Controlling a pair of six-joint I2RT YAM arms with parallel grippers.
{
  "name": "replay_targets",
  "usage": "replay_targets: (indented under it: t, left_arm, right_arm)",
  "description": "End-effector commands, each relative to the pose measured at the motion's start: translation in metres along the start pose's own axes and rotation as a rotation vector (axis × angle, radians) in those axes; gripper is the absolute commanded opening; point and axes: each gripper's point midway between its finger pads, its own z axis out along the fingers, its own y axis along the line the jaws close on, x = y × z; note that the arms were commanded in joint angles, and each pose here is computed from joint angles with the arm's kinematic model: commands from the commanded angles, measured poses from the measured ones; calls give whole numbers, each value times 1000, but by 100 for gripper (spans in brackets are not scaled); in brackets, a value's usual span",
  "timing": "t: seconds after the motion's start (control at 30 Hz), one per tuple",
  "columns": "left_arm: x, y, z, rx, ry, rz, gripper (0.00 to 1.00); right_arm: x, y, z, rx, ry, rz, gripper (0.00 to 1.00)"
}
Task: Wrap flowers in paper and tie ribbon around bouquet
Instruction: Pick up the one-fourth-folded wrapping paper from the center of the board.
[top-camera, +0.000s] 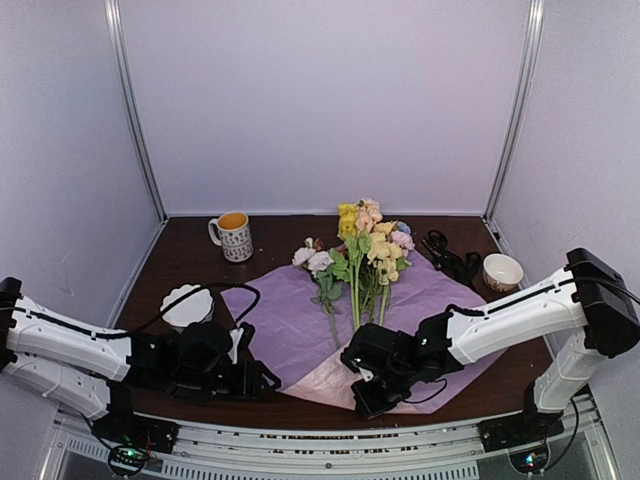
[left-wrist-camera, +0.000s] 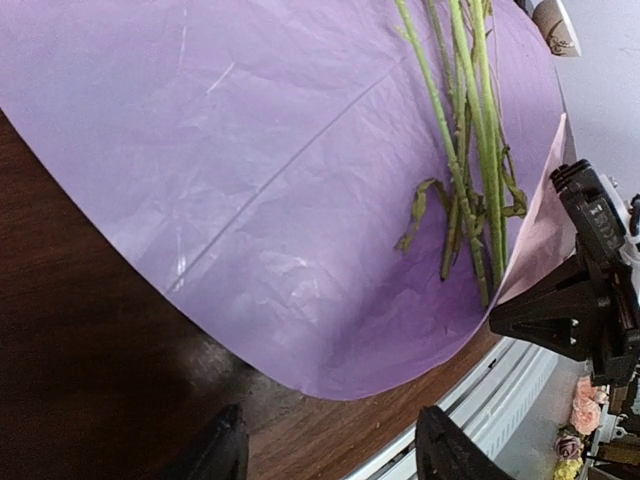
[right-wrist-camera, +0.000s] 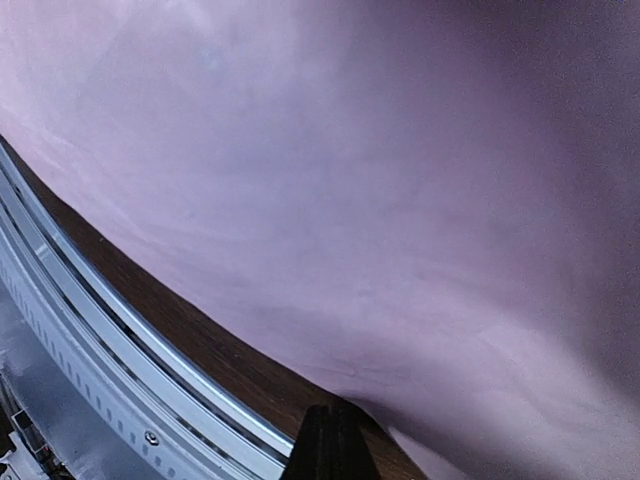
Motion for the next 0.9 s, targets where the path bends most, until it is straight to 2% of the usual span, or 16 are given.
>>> replay_targets:
  t: [0.0,0.1,0.2,0.3,0.47,0.67,0.87]
  left_arm:
    - [-14,-31,-2,107,-112,-36,60]
    - [-11,-35,-3,118,-134,-59,60]
    - [-11,-48,0,137,-135,-22,59]
    - [-6,-50,7,109,-94,-14,59]
    - [3,-51,10,171,-86,-81,61]
    - [4,-65,12,190,-82,-32,63]
    - [27,-48,27,192,-28,-144,65]
  right_arm:
    - [-6,6,-9,-19,-21,-3,0]
    - [-18,13,-18,-86,-63,26,0]
    - [-27,14,-19,-122,-69,44,0]
    - [-38,8,-19,-122,-86,71,0]
    - [-47,0,-10,-110,-82,118,0]
    - [-62,-6,-8,-84,-133,176,0]
    - [-73,-2,-3,-95,-152,206,0]
